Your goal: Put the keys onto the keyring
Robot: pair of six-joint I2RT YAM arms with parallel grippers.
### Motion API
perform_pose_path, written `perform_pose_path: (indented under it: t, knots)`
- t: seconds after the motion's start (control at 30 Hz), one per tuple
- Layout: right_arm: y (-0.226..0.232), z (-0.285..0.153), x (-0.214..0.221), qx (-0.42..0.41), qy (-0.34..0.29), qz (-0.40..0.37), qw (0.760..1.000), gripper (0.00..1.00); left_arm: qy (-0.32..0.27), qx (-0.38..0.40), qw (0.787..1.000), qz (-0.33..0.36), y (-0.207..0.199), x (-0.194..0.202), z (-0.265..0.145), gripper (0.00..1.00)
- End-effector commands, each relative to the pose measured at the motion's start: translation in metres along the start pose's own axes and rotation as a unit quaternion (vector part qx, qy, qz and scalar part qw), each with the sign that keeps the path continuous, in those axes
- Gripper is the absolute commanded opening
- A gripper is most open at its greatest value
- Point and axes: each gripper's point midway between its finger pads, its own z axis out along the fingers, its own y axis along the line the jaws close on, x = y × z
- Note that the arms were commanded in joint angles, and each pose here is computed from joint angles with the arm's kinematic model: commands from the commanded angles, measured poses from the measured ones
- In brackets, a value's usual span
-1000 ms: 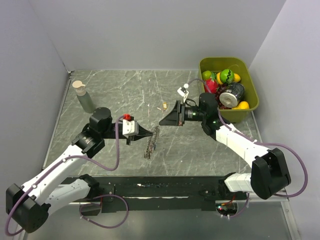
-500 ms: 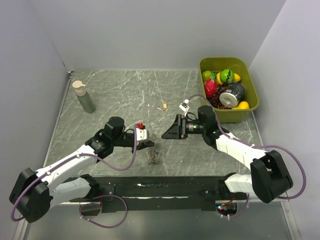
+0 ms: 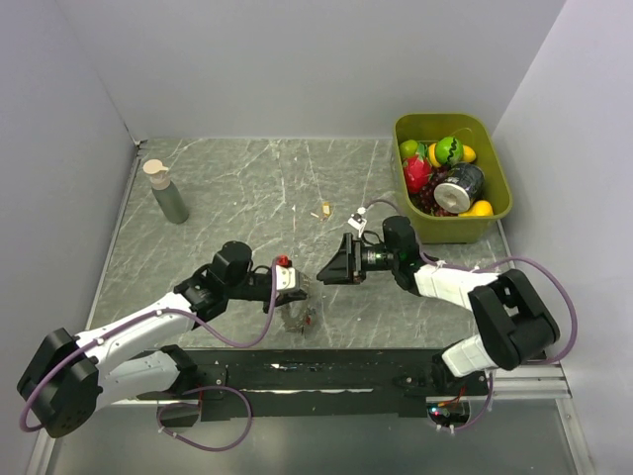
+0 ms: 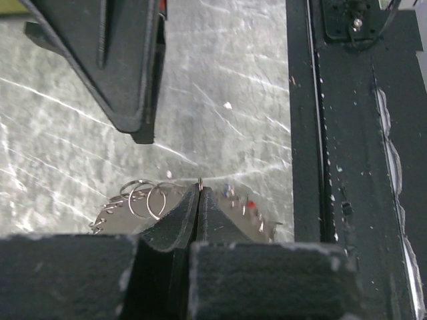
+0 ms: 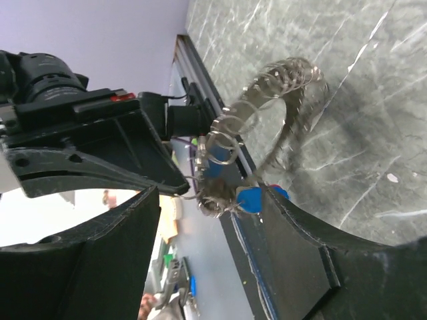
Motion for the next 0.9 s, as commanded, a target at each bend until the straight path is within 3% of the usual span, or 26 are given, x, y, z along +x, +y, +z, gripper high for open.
perform_pose_path:
  t: [0.0, 0.4, 0.57, 0.87]
  knots:
    - [0.018, 0.002, -0.006, -0.055, 0.002, -0.030, 0.998, 0.68, 0.000, -0.002, 1.000, 0.006, -0.002, 0.001, 0.002, 0.01]
    - [0.018, 0.015, -0.004, -0.070, 0.026, -0.011, 0.997, 0.61, -0.013, -0.010, 1.000, 0.020, -0.001, -0.007, -0.002, 0.01]
    - [0.009, 0.023, 0.006, -0.026, 0.056, 0.004, 0.998, 0.52, -0.010, -0.010, 1.000, 0.019, -0.003, -0.004, -0.003, 0.01]
    - [0.012, 0.036, 0.004, 0.041, 0.077, -0.023, 0.996, 0.50, -0.013, -0.009, 1.000, 0.019, -0.004, -0.006, -0.003, 0.01]
